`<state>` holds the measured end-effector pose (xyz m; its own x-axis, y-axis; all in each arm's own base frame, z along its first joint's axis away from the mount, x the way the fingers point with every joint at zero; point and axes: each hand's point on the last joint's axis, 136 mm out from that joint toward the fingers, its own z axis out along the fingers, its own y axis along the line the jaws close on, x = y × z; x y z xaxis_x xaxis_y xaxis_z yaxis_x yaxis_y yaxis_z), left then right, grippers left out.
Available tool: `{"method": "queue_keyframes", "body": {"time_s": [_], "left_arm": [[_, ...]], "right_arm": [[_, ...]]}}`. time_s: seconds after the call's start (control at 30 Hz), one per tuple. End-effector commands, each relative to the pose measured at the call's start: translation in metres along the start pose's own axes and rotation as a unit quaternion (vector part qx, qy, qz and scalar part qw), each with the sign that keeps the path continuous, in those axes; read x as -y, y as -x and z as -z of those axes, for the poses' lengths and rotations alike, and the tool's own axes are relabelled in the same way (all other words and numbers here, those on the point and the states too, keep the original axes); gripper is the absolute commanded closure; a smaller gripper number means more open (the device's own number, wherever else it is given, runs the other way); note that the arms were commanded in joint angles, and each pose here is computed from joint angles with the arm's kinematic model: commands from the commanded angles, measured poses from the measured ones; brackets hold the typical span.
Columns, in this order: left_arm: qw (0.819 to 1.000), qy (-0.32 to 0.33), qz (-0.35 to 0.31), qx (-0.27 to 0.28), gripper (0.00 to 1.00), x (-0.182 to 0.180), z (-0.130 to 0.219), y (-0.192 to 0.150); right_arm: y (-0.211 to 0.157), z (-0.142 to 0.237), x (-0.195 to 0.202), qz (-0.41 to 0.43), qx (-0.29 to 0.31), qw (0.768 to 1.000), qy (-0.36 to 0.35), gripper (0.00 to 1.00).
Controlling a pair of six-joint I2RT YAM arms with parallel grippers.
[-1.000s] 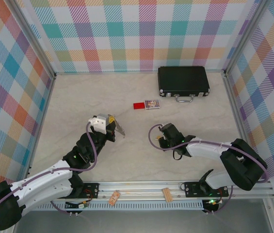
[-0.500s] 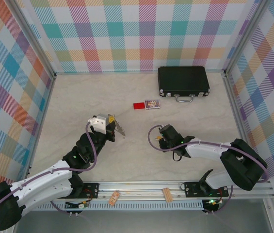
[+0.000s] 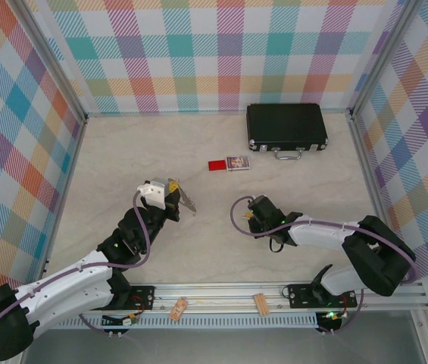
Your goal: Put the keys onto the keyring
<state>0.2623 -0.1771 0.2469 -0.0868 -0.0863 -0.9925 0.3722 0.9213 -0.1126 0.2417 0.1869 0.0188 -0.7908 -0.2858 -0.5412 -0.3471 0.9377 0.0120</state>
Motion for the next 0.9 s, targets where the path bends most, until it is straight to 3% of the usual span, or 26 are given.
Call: {"method": "queue_keyframes", "body": {"time_s": [0.0,0.27,0.6,0.87], "left_arm": [[1.0,-0.008,0.011,0.019,1.0,0.003,0.003,0.01],[1.0,-0.008,0.011,0.02,1.0,0.003,0.003,0.011],[1.0,-0.014,0.009,0.014,1.0,0.006,0.0,0.007],[0.998,-0.056,0.005,0.002,1.0,0.024,-0.005,0.001]], "right_arm": [[0.005,0.0,0.001,-0.006,-0.004,1.0,-0.012,0.83],[0.008,0.003,-0.001,-0.001,0.006,1.0,-0.006,1.0],[0.043,0.044,-0.013,0.05,0.087,0.994,0.037,1.0],[0.077,0.097,-0.048,0.135,0.202,0.959,0.145,1.0]]}}
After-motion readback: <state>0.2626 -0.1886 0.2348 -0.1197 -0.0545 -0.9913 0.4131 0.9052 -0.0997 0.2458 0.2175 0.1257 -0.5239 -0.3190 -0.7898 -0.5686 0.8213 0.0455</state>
